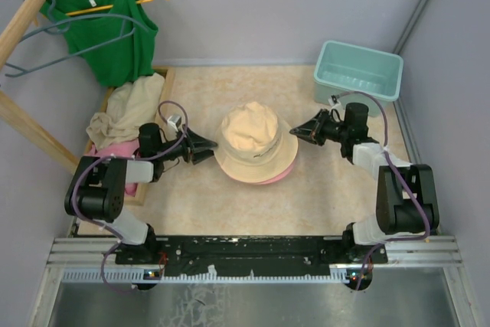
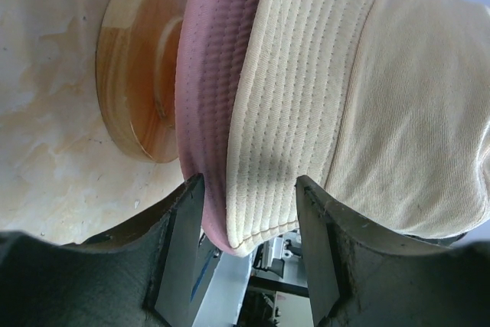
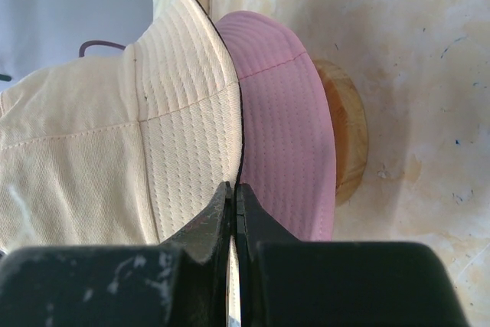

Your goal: Stack the hats

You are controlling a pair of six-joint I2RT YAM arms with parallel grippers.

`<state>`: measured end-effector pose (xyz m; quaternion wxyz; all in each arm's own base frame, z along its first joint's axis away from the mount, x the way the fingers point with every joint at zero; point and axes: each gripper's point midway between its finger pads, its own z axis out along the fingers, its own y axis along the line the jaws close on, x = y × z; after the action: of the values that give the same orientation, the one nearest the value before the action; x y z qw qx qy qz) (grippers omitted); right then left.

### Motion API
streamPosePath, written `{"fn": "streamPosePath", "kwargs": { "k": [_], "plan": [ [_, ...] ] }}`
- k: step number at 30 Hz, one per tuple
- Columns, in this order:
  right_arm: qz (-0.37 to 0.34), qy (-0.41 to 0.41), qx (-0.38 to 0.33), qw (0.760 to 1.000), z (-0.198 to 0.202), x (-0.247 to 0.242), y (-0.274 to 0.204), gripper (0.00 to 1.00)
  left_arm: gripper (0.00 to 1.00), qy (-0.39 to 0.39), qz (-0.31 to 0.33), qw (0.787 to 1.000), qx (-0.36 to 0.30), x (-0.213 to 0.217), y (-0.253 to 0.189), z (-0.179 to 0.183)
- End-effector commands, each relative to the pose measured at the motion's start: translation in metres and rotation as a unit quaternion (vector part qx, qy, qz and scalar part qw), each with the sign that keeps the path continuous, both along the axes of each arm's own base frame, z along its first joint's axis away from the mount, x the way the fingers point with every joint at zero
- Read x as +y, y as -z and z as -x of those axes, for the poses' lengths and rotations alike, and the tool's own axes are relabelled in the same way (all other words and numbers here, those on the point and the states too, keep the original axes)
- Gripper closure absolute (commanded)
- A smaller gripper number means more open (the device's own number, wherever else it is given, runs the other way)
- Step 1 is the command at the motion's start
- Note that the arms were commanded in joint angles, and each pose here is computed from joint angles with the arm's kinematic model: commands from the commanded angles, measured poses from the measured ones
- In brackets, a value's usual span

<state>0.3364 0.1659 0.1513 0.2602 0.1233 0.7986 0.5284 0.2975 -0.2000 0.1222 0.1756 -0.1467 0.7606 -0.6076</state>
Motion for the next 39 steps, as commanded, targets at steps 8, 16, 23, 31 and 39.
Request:
{"fn": "streamPosePath", "kwargs": {
  "k": [8,16,23,31,39],
  "plan": [
    [0.009,0.004,-0.021,1.000,-0.004,-0.005,-0.009,1.00,0.49,0.001,0.031,0.999,-0.038,-0.014,-0.013,-0.007],
    [0.018,0.002,-0.006,1.000,0.004,-0.006,0.006,1.00,0.89,-0.004,0.027,0.999,-0.031,-0.013,-0.003,-0.003],
    [0.037,0.004,0.017,0.999,0.021,-0.010,0.032,1.00,0.96,0.001,0.017,1.000,-0.013,-0.013,0.020,-0.004],
    [0.083,-0.002,0.048,0.995,0.043,-0.017,0.074,1.00,0.99,0.006,0.004,1.000,-0.007,-0.014,0.034,-0.010],
    [0.123,-0.005,0.060,0.991,0.053,-0.025,0.095,1.00,1.00,0.014,-0.013,1.000,0.010,-0.013,0.054,-0.006]
  ]
}}
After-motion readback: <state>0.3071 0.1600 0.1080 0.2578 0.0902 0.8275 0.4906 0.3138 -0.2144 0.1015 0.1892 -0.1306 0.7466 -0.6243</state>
